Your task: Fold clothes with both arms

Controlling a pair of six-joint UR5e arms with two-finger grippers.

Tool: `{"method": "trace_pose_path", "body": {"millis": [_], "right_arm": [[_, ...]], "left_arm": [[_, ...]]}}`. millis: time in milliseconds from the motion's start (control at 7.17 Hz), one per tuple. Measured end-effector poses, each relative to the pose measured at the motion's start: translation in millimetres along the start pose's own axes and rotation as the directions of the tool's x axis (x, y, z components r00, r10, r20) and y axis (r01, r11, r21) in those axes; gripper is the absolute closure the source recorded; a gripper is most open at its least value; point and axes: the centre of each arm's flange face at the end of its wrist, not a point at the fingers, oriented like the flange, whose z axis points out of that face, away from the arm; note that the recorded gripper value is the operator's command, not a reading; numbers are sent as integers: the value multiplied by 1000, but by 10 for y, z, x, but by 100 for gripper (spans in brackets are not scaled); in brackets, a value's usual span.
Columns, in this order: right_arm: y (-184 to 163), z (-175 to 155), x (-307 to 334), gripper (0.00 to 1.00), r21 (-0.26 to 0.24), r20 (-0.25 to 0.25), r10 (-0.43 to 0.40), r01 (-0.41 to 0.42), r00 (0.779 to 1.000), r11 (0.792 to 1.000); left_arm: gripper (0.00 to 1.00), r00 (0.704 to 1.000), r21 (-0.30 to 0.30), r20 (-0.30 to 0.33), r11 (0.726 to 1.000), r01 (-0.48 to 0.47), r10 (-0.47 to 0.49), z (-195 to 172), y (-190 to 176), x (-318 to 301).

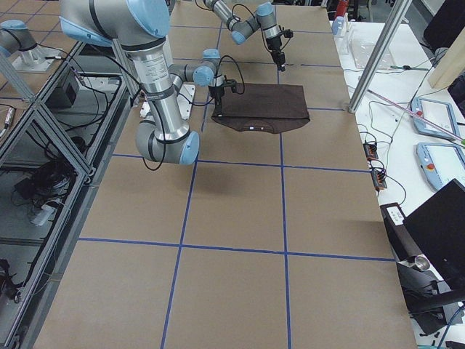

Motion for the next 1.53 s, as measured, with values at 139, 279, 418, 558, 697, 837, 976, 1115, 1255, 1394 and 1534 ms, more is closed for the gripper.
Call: {"method": "trace_pose_path", "body": {"millis": [139,279,418,558,697,837,976,1115,1255,1394,1534], "right_arm": [[14,6,119,13,-9,-18,-22,22,1000,1000],[69,6,377,12,-15,-31,-53,52,998,999],[148,16,677,12,-20,-44,-84,83,996,996],[203,32,871,12,-24,-55,-103,102,993,994],[185,4,899,12,-19,-53,-108,108,993,994],[76,-78,815,12,-2,-37,-98,98,994,995],[-84,-169,694,12,19,-19,-80,80,997,997],[-236,-227,565,13,34,-9,-63,63,998,997],[-321,-251,477,14,41,-2,-28,28,1000,999],[-347,-278,414,20,47,20,64,-64,998,997],[-326,-294,344,28,48,76,221,-225,972,973]], "left_arm": [[48,1000,-1,-2,1000,-1,1,-8,3,5],[48,1000,0,-5,1000,-2,2,-20,2,13],[48,1000,0,-6,1000,-1,1,-25,1,17],[48,1000,0,-7,1000,-1,1,-31,0,21],[48,1000,1,-9,1000,-2,2,-43,-1,30],[48,1000,2,-15,1000,-3,3,-76,-5,49],[48,1000,1,-23,1000,-4,4,-120,-8,65],[48,1000,-3,-28,1000,-5,5,-174,-8,45],[48,999,-5,-33,1000,-6,5,-240,-4,11],[48,999,-3,-35,1000,-4,4,-302,-22,-12],[48,1000,3,-32,1000,-1,1,-345,-63,-22]]}}
